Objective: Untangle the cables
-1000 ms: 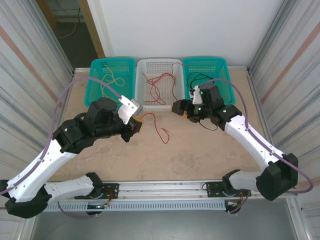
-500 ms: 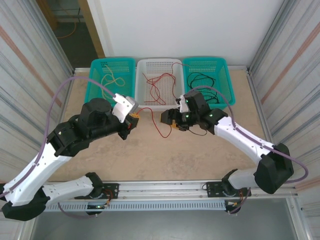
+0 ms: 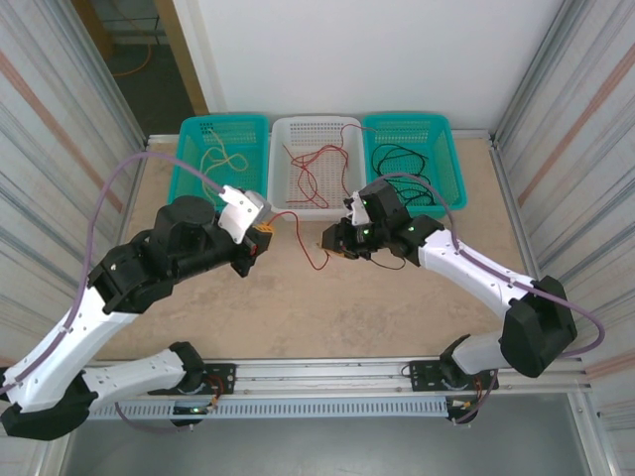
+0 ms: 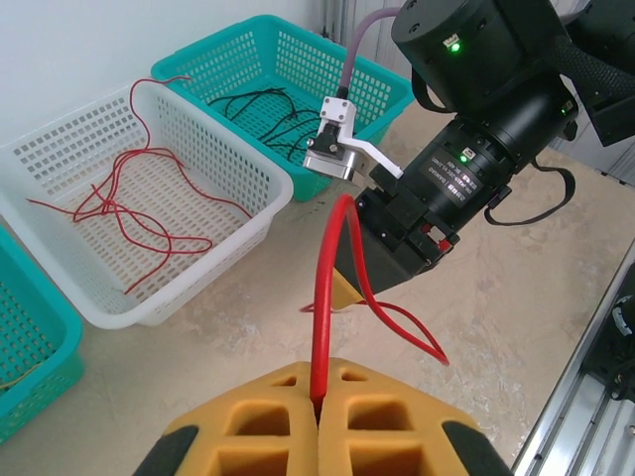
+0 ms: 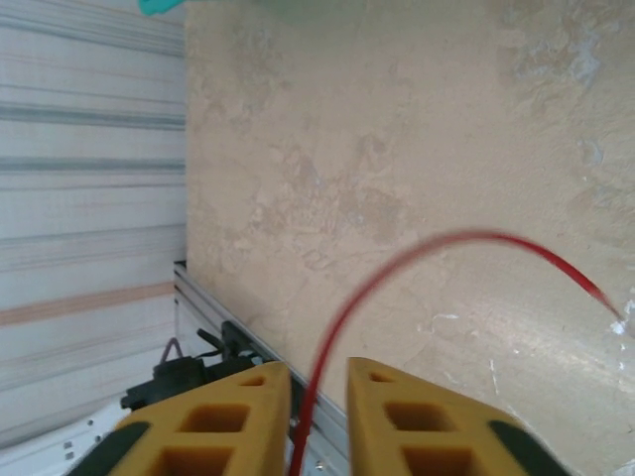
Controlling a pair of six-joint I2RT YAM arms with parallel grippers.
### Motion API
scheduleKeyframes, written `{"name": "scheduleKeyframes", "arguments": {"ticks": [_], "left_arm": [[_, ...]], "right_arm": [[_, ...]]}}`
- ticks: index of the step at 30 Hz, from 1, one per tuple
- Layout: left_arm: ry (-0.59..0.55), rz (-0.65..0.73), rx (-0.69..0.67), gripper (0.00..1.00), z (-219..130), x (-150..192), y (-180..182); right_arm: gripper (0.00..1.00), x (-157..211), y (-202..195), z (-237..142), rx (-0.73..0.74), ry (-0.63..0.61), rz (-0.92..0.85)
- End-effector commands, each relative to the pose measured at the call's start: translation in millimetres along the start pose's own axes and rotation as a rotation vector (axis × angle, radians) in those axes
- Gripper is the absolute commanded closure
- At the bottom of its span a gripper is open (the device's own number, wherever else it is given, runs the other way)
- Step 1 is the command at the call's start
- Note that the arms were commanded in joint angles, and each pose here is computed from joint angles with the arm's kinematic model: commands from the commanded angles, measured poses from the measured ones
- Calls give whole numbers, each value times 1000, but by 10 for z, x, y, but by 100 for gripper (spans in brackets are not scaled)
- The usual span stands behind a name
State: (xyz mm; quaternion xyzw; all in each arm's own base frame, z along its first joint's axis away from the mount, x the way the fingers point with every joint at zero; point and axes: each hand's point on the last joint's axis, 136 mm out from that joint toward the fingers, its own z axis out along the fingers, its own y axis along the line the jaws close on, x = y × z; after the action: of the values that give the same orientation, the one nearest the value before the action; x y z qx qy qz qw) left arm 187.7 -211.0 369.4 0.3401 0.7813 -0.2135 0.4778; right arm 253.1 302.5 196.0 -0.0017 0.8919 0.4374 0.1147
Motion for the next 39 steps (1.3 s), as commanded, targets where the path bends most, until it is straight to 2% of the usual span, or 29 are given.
{"name": "scheduleKeyframes", "arguments": {"ticks": [1, 4, 8, 13, 16, 19, 23, 24, 26, 28, 33, 39], "left_arm": [[-60, 17, -12, 100, -101, -109, 17], [-60, 19, -14, 100, -107, -100, 19], [-64, 21, -17, 100, -116, -104, 26], [-69, 27, -21, 100, -117, -109, 31], [-70, 30, -25, 100, -114, -111, 38], [-72, 31, -25, 100, -118, -118, 38], [-75, 36, -30, 100, -130, -114, 47], [-74, 38, -33, 100, -129, -110, 52], [-76, 39, -35, 100, -134, -109, 56], [-79, 38, -35, 100, -136, -109, 57], [-71, 40, -38, 100, -127, -67, 61], [60, 3, -26, 100, 12, 365, 45]], "right_arm": [[83, -75, 171, -42, -27, -18, -21], [67, -82, 193, -26, -31, -9, -16], [62, -60, 180, 17, -34, 9, -7], [46, 37, 216, 157, -71, 55, 16], [45, 78, 208, 234, -66, 74, 22], [51, 86, 211, 265, -66, 80, 26], [48, 86, 216, 278, -67, 86, 30], [50, 90, 217, 282, -68, 89, 30], [66, 90, 220, 279, -67, 90, 32], [77, 78, 206, 269, -56, 85, 33], [98, -24, 178, 188, -35, 53, 31], [100, -399, 204, -150, -3, -67, 8]]}}
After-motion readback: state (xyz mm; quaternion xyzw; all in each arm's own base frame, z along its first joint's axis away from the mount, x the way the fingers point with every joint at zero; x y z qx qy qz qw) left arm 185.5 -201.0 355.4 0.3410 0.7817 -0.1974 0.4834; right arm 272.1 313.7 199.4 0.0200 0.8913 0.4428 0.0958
